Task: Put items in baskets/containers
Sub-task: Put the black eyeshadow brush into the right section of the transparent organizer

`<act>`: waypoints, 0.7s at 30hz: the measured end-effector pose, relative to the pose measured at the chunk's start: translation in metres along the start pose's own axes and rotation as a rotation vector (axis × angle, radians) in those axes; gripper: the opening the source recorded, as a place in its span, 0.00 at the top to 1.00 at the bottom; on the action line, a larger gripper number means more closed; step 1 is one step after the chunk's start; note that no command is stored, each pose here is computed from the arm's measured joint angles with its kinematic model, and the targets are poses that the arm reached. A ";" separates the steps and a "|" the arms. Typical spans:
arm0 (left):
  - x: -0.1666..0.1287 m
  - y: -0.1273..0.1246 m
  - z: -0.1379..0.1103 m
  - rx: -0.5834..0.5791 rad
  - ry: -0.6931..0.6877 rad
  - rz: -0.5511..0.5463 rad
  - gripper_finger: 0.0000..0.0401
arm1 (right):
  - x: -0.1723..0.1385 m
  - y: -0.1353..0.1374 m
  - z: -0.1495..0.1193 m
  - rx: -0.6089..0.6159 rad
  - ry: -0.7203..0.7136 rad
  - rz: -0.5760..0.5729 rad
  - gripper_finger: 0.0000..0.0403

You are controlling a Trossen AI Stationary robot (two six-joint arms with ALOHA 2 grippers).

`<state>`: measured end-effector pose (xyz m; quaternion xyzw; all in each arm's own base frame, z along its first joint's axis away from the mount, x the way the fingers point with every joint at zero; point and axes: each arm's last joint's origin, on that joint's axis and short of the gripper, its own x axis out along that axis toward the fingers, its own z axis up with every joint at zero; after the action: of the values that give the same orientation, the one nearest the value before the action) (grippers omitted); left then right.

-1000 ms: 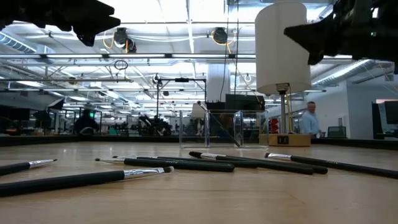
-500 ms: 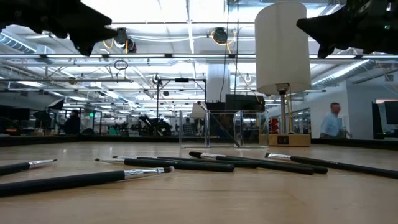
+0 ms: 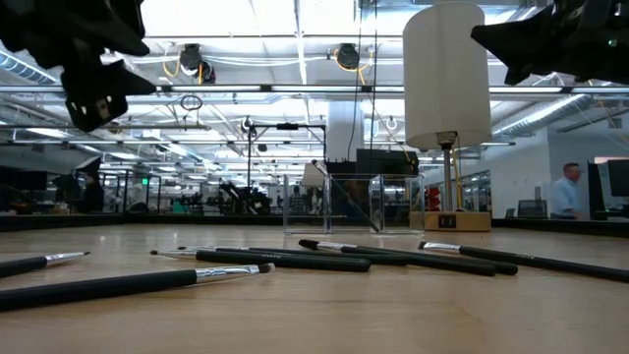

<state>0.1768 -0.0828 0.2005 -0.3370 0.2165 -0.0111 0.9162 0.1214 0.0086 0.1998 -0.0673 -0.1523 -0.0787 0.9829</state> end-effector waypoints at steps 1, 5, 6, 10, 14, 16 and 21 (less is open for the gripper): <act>0.003 -0.004 -0.001 0.001 0.002 0.010 0.58 | 0.000 0.000 -0.001 -0.006 0.007 0.001 1.00; 0.014 -0.018 -0.004 0.027 -0.012 0.054 0.58 | 0.000 0.001 -0.004 -0.003 0.037 0.008 1.00; 0.016 -0.020 -0.004 0.032 -0.016 0.065 0.58 | 0.000 0.001 -0.005 0.005 0.053 0.011 1.00; 0.028 -0.022 -0.006 0.063 -0.019 0.115 0.58 | -0.001 0.003 -0.014 0.063 0.140 0.024 1.00; 0.037 -0.018 -0.008 0.099 -0.018 0.159 0.58 | -0.002 0.003 -0.018 0.128 0.186 0.024 1.00; 0.039 -0.015 -0.007 0.099 -0.020 0.173 0.58 | -0.002 0.003 -0.019 0.145 0.191 0.023 1.00; 0.039 -0.013 -0.005 0.210 -0.019 0.183 0.58 | -0.002 0.003 -0.019 0.168 0.192 0.022 1.00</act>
<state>0.2122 -0.1027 0.1903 -0.2183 0.2353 0.0530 0.9456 0.1256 0.0094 0.1811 0.0215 -0.0629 -0.0607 0.9959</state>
